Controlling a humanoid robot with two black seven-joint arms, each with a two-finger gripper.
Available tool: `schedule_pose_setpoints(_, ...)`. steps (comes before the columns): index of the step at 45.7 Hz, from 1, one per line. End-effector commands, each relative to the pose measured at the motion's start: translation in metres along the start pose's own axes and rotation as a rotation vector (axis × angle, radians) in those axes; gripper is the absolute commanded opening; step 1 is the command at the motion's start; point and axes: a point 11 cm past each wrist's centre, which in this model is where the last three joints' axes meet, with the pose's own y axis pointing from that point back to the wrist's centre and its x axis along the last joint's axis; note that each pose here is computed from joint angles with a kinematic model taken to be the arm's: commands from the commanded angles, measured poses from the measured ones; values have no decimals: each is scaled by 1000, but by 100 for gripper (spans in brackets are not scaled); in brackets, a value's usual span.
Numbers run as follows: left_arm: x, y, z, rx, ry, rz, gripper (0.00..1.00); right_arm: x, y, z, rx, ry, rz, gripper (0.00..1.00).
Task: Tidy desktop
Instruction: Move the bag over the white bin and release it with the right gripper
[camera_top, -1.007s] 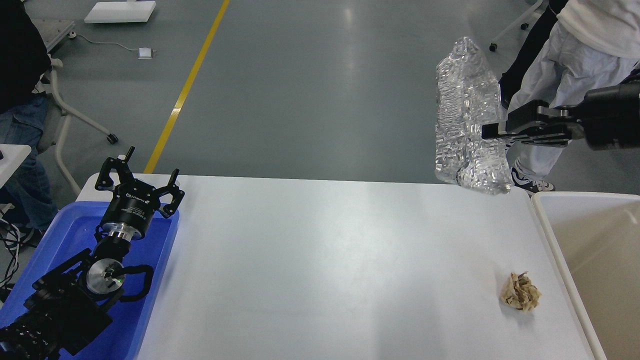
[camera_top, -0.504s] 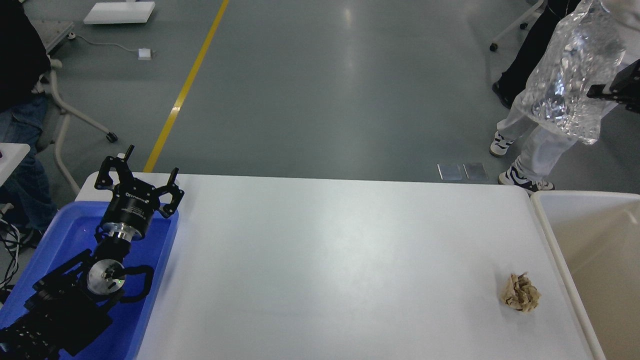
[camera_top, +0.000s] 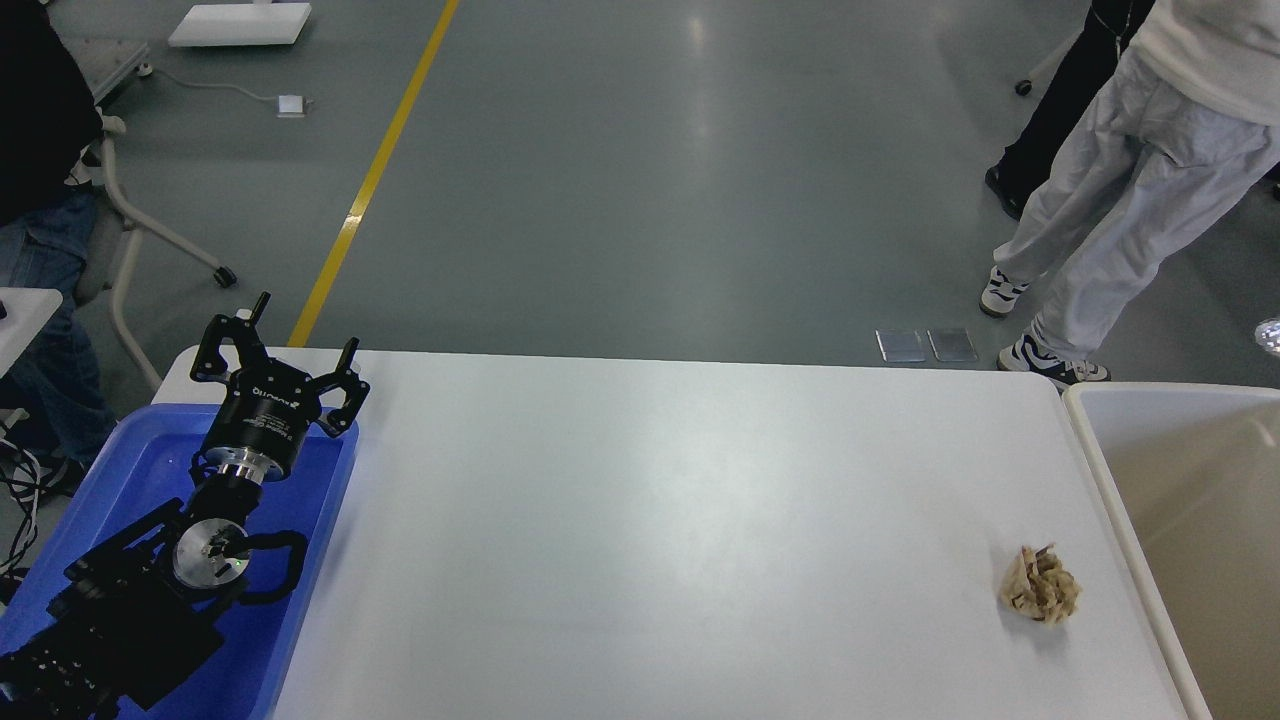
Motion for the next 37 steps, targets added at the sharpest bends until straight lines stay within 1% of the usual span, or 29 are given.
schedule_pose_setpoints(1, 0, 0, 0, 0, 0, 0, 100, -28, -8, 55, -220, -43, 82, 0)
schedule_pose_setpoints(9, 0, 0, 0, 0, 0, 0, 100, -54, -17, 65, -250, -56, 114, 0)
schedule_pose_setpoints(19, 0, 0, 0, 0, 0, 1, 100, -127, -36, 73, -264, -44, 48, 0)
schedule_pose_setpoints(23, 0, 0, 0, 0, 0, 0, 100, -148, -39, 76, -269, -46, 32, 0)
schedule_pose_setpoints(30, 0, 0, 0, 0, 0, 1, 100, -163, -41, 76, -267, -59, 12, 0)
schedule_pose_setpoints(37, 0, 0, 0, 0, 0, 1, 100, -164, -41, 76, -266, -62, 11, 0)
